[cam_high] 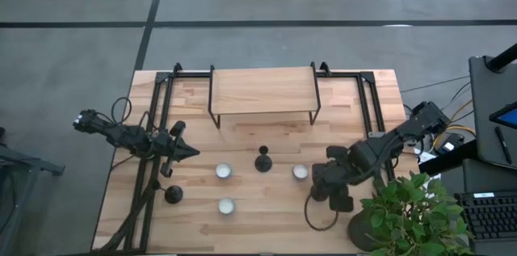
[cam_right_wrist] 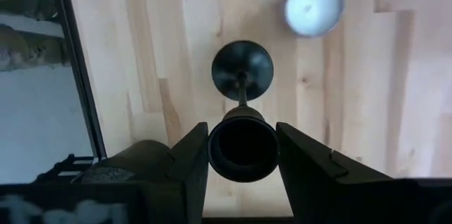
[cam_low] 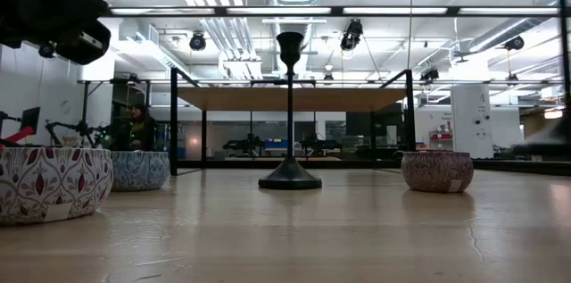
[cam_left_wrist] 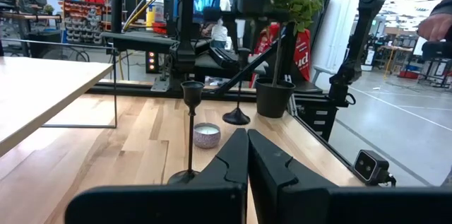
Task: Pick & Place candle stick holders
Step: Put the bottom right black candle holder on the shelf
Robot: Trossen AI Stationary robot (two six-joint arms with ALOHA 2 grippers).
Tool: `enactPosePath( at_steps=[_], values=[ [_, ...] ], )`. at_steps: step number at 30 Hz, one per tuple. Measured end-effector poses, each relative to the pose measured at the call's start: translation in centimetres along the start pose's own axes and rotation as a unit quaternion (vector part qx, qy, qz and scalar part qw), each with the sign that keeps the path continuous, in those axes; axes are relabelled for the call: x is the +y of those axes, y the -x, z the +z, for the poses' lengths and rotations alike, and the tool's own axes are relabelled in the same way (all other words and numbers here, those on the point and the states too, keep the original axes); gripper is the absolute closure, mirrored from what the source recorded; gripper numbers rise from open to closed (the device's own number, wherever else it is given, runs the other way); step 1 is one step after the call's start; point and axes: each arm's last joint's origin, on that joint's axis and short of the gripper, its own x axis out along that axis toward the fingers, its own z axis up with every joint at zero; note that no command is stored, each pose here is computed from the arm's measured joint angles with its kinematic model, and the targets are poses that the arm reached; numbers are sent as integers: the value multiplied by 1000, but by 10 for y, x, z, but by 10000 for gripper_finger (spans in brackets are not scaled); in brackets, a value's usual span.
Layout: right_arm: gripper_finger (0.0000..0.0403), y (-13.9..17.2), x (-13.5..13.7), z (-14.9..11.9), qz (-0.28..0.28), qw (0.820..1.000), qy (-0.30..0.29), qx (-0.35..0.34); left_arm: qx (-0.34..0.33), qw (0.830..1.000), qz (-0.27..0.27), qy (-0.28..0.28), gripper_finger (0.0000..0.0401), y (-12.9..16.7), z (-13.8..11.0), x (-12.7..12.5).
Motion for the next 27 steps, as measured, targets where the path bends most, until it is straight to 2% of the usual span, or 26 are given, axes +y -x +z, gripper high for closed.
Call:
enactPosePath(
  at_steps=[8,16,27],
  values=[
    [256,39,-37,16,-6,1000,-25,-9,0,1000,0,0,398,0,0,0],
    [255,74,-78,33,6,996,-68,-65,0,1000,0,0,398,0,0,0],
    [255,100,-138,44,-7,981,-154,-119,0,1000,0,0,398,0,0,0]
  ],
)
